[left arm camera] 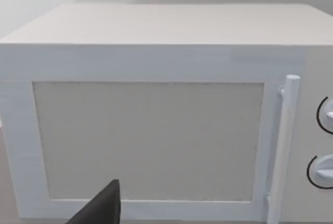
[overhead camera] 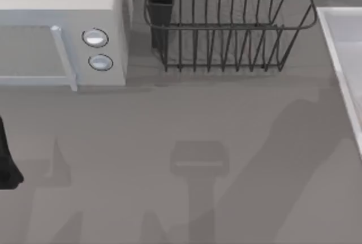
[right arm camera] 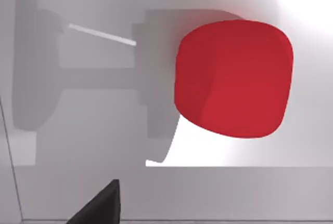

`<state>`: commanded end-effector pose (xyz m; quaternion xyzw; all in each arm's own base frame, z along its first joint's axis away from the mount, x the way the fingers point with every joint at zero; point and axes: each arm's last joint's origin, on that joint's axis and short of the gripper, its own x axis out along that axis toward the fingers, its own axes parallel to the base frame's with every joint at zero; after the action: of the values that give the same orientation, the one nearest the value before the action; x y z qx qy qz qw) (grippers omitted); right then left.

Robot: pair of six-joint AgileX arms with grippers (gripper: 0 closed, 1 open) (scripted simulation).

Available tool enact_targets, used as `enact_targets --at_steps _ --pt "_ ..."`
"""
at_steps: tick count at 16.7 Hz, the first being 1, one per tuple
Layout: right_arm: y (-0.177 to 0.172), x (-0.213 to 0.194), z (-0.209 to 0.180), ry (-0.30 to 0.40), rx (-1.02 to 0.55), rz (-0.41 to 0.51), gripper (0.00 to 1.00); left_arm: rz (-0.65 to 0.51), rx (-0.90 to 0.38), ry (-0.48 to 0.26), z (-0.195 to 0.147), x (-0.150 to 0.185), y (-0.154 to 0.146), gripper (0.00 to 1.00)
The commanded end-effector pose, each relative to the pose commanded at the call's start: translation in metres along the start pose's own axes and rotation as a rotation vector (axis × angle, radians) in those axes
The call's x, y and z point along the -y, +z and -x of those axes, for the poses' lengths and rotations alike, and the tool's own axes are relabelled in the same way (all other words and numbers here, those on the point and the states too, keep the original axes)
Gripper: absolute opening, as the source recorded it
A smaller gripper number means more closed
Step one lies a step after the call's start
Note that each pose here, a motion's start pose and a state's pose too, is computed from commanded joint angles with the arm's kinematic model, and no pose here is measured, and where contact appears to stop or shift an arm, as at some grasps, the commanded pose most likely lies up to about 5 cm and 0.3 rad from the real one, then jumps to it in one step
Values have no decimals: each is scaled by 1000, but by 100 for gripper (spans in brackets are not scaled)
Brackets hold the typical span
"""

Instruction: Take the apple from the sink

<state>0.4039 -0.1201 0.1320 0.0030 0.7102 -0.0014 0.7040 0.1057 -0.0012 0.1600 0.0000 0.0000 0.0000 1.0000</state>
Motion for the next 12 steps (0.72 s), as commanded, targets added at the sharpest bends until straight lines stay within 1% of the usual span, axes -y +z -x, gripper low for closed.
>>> enact_targets --at_steps 4,8,10,12 --pt "5 3 -61 -5 19 -2 100 0 0 0 0 0 0 100" --pt "0 2 -116 -5 17 -3 100 0 0 0 0 0 0 100" --pt "-3 1 -126 -2 9 -4 100 0 0 0 0 0 0 100" --pt "-3 1 -126 -2 9 -4 100 0 0 0 0 0 0 100"
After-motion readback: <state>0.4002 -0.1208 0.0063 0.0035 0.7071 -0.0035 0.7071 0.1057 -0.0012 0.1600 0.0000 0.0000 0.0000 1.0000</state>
